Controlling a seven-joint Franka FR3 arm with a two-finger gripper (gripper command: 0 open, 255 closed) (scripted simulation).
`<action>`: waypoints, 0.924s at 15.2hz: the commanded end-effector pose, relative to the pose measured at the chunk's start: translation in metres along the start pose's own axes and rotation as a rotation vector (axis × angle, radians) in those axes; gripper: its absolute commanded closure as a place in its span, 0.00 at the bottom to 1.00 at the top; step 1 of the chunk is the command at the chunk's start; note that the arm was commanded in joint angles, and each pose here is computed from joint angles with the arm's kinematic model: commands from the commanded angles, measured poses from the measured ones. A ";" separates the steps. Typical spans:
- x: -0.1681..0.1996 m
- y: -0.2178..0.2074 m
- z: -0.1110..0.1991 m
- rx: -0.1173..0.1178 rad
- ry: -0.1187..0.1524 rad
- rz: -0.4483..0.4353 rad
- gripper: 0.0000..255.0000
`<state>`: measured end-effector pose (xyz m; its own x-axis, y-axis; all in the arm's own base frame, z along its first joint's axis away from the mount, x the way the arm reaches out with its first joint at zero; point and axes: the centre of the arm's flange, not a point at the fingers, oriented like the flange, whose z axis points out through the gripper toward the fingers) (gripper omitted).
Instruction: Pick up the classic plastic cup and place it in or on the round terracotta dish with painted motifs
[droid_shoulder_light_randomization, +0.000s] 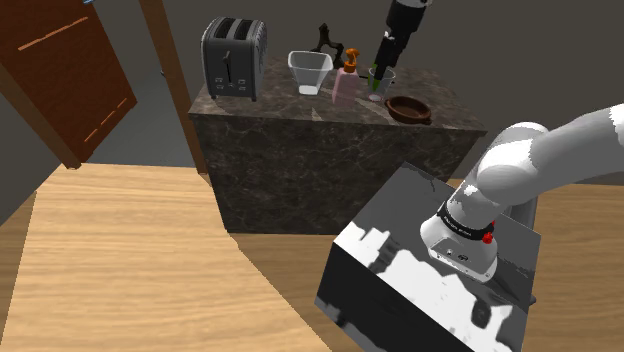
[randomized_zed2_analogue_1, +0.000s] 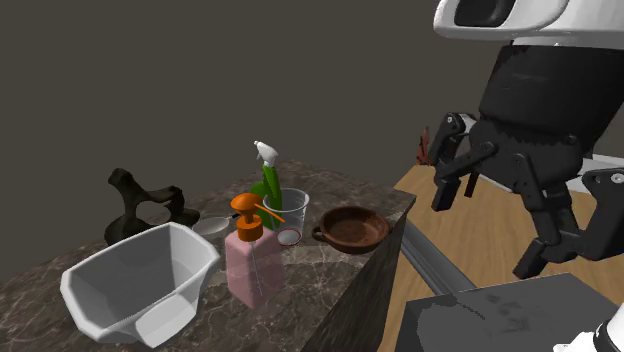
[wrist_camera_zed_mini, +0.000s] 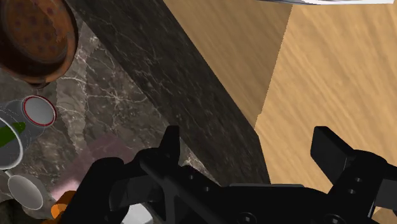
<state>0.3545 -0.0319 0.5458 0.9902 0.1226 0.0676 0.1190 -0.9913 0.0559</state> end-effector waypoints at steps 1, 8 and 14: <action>0.007 0.017 0.014 -0.010 -0.003 -0.003 0.00; 0.029 0.090 0.058 -0.040 -0.014 -0.008 0.00; 0.048 0.155 0.094 -0.066 -0.023 -0.012 0.00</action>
<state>0.4191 -0.1725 0.4704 0.9904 0.1310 0.0451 0.1250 -0.9853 0.1167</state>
